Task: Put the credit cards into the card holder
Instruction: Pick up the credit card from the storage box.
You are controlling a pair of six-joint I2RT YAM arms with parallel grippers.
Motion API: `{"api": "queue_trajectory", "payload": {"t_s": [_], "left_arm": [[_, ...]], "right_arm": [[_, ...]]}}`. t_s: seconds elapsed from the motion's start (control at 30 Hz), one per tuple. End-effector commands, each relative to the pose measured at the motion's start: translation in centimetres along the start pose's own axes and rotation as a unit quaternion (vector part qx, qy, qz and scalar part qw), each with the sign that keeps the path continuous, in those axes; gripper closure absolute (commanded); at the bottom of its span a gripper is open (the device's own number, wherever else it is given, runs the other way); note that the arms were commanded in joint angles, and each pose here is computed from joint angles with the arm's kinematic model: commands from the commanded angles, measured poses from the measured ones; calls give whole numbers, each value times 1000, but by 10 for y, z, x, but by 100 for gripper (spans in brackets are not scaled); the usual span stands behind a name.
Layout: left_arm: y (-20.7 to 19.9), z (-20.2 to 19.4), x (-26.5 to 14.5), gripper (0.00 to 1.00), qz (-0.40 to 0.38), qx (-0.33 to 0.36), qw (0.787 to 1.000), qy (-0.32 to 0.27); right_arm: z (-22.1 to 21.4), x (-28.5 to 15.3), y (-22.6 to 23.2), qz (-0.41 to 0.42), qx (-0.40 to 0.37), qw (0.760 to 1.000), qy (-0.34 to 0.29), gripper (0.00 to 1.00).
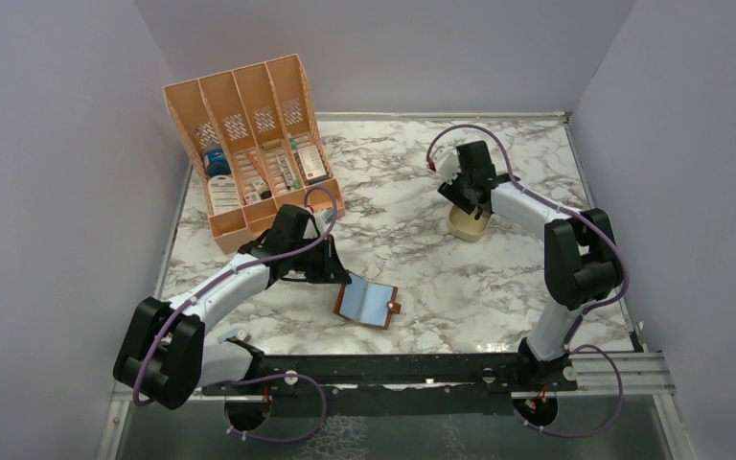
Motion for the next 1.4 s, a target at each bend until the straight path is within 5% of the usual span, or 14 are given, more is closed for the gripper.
{"api": "queue_trajectory", "payload": {"t_s": [0.0,0.6,1.37], "left_arm": [[-15,5,-6,100,-27,17,999,-6],[-14,5,-6,100,-25,15,1000,-7],[-14,5,-6,100,-23,15,1000,-8]], "right_arm": [[-12,6,1,-12,-18,999,28,42],[-2,-3,-26,-81,-10,997,14,62],[8,-12,-31,-74,11,997,2,86]]}}
Point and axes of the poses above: each gripper's point midway between its finger pads, its own x axis out along the fingers, its own y axis along the line the jaws close on, z = x × y, the point moved 2 cm from there along -x, back along the fingers
